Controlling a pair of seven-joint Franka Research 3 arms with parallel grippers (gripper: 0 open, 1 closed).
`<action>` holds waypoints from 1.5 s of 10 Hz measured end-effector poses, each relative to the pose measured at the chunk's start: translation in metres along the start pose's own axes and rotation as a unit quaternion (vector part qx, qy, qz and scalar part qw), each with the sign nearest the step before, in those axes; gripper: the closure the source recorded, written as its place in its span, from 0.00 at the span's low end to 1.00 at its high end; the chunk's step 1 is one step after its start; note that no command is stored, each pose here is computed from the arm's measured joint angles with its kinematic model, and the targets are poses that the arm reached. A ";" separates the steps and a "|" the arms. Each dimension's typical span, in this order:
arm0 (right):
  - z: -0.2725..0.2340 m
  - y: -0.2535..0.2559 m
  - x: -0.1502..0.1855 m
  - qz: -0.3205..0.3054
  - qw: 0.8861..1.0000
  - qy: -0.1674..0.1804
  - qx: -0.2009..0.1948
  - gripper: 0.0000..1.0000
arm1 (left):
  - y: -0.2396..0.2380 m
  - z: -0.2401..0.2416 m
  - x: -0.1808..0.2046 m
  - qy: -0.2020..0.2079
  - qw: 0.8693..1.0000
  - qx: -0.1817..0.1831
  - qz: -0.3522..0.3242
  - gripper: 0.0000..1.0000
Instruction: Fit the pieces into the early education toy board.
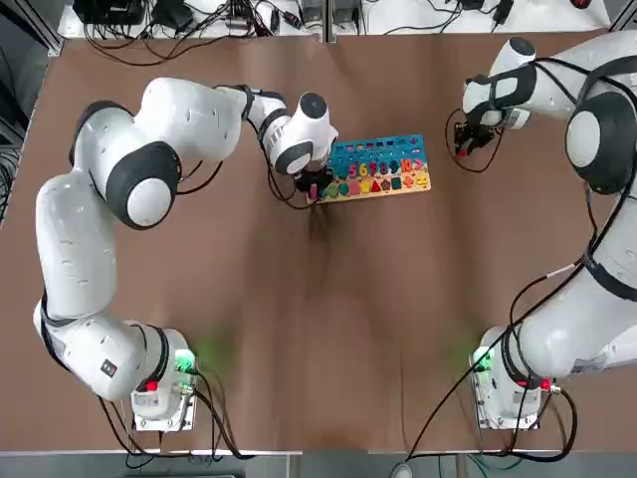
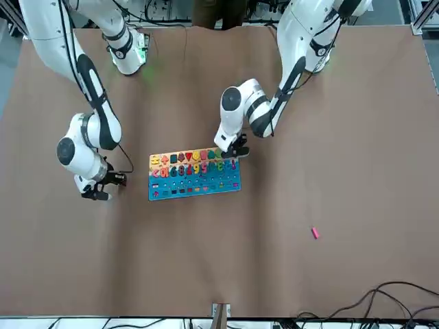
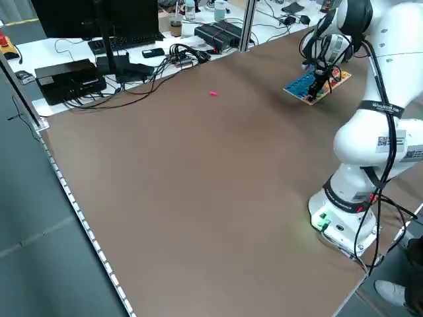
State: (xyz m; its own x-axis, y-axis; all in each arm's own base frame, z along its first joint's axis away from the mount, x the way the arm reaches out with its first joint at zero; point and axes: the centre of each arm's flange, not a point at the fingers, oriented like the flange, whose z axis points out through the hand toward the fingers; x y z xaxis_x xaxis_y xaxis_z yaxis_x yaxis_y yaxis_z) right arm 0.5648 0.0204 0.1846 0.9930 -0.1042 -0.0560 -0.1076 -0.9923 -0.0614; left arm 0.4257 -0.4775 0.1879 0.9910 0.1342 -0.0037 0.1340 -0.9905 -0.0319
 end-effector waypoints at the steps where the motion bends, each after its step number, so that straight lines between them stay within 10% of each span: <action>1: 0.001 0.000 0.000 0.000 1.000 -0.001 0.000 0.55 | 0.000 0.000 0.000 0.000 1.000 0.000 0.000 0.61; 9: 0.003 -0.003 0.000 -0.003 1.000 -0.001 0.000 0.64 | 0.001 -0.010 0.004 0.005 1.000 -0.002 -0.002 0.63; 15: -0.025 -0.101 -0.005 -0.022 0.999 -0.022 0.007 0.64 | -0.042 -0.130 0.063 0.057 0.998 0.005 0.005 0.56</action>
State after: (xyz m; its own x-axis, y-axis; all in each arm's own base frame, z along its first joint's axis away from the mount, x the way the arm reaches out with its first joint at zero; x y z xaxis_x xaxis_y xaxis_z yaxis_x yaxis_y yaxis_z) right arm 0.5719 0.1196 0.2155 0.9936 -0.0570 -0.0974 -0.0648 -0.9948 -0.0785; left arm 0.4837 -0.4317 0.3189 0.9866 0.1199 0.1106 0.1252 -0.9912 -0.0426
